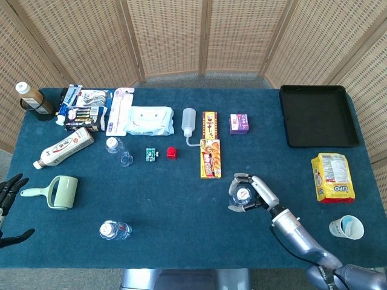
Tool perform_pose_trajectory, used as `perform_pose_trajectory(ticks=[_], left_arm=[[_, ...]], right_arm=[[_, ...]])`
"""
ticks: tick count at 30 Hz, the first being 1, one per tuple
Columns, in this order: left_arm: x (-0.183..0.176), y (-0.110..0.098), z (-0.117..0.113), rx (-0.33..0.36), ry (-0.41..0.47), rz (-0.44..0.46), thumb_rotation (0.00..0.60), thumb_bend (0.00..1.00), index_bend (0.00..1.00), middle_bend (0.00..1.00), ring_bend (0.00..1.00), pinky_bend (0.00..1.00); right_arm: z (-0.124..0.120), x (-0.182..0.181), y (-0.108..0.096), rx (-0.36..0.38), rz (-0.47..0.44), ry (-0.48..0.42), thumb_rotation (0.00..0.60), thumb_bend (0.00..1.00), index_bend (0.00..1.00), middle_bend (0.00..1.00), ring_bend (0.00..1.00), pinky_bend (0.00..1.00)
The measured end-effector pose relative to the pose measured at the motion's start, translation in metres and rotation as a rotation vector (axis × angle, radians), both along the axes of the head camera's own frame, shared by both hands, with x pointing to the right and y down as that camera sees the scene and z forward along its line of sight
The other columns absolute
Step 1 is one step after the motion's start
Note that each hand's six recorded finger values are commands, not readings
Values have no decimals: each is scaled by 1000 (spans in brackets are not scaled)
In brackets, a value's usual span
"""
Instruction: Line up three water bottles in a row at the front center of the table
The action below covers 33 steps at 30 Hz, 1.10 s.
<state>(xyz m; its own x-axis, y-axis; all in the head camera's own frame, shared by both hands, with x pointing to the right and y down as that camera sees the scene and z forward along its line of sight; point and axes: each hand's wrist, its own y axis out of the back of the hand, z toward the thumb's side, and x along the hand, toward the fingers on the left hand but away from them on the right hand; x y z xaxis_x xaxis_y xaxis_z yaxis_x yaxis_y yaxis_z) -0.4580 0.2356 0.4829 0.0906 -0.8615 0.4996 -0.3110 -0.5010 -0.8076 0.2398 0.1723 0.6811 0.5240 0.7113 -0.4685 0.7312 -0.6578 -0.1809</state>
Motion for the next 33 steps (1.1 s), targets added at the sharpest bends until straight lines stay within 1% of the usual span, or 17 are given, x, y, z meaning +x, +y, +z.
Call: perform_pose_trajectory(ticks=[10,16,23,25,28,30,33], left_arm=[[0,1,1,-5,3,8,600,39,0,0,0,0],[0,1,2,-11,2,11,600,39,0,0,0,0],[-1,0,2,-13,7,6,600,39,0,0,0,0],[-1,0,1,-12,9,6,600,39,0,0,0,0],[-2,0,1,-10,8,4,600,40,0,0,0,0],[-2,0,1,-10,9,3,600,41,0,0,0,0],[-2,0,1,-10,9,1,600,39,0,0,0,0]], right_arm=[[-7,-26,-2,13,-21,-36,600,199,583,677,400,151],[-3,-48,-1,-9,-53,-50,600,200,584,676,398,151],[3,-49,4,-17,-59,-39,600,218,580,661,386,151],[3,-49,5,-16,-65,-36,600,228,555,624,370,146],[2,-47,7,-16,-80,-34,600,227,472,510,299,123],[2,-46,9,-18,-96,-34,600,221,402,410,216,85],[2,-45,11,-25,-117,-35,600,204,313,289,128,39]])
